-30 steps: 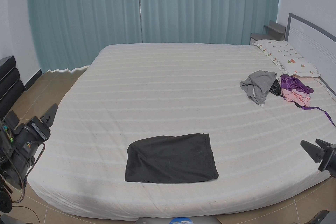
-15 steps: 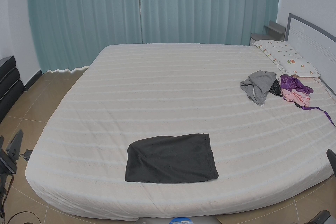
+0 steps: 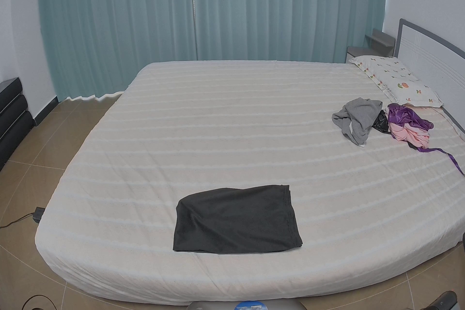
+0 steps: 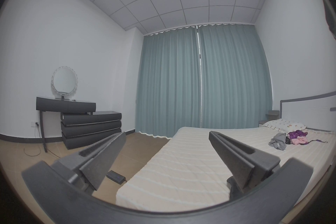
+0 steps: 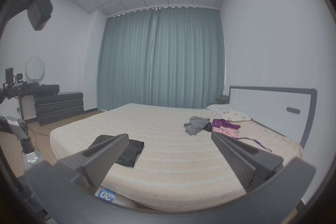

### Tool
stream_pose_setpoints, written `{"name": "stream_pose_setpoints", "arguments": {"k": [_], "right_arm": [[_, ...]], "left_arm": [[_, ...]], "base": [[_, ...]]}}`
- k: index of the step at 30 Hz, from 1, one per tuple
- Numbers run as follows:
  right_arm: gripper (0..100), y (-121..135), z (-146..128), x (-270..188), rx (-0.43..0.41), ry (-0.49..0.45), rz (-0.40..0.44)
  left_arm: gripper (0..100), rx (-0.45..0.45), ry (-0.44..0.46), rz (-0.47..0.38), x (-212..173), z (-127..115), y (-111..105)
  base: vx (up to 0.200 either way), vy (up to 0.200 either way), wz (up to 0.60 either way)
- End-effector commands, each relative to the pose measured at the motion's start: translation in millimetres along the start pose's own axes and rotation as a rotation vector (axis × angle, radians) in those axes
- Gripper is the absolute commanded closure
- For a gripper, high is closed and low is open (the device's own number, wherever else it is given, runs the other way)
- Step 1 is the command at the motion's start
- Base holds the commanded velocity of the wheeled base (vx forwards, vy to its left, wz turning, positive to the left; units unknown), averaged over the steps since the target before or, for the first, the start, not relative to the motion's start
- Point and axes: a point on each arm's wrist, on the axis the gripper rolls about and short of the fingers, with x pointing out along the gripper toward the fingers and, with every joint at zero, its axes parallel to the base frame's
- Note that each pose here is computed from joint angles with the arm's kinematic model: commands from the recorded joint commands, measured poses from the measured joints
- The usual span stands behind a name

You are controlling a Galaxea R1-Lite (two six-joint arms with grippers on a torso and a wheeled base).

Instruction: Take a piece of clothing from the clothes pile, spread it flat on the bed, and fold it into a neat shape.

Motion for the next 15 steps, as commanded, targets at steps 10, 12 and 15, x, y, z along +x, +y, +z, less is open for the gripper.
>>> {"name": "stream_pose_setpoints", "arguments": {"k": [10,12,15], "right_arm": [[0,6.2,-8.3,-32.2,-0.096,-0.144,-0.091],[0,6.0,-8.4,-31.7,-0.099,-0.153,-0.093],[0,6.2,-8.3,-29.6,-0.082,-0.18,-0.085]], "left_arm": [[0,0.004,-0.056,0.052,-32.6,-17.5,10.8],[0,0.014,-0.028,0.048,-30.6,-24.5,9.9],[0,0.018,-0.009,0.043,-25.7,-38.2,7.8]], "base": [[0.0,0.0,0.0],[0.0,0.0,0.0],[0.0,0.0,0.0]]}}
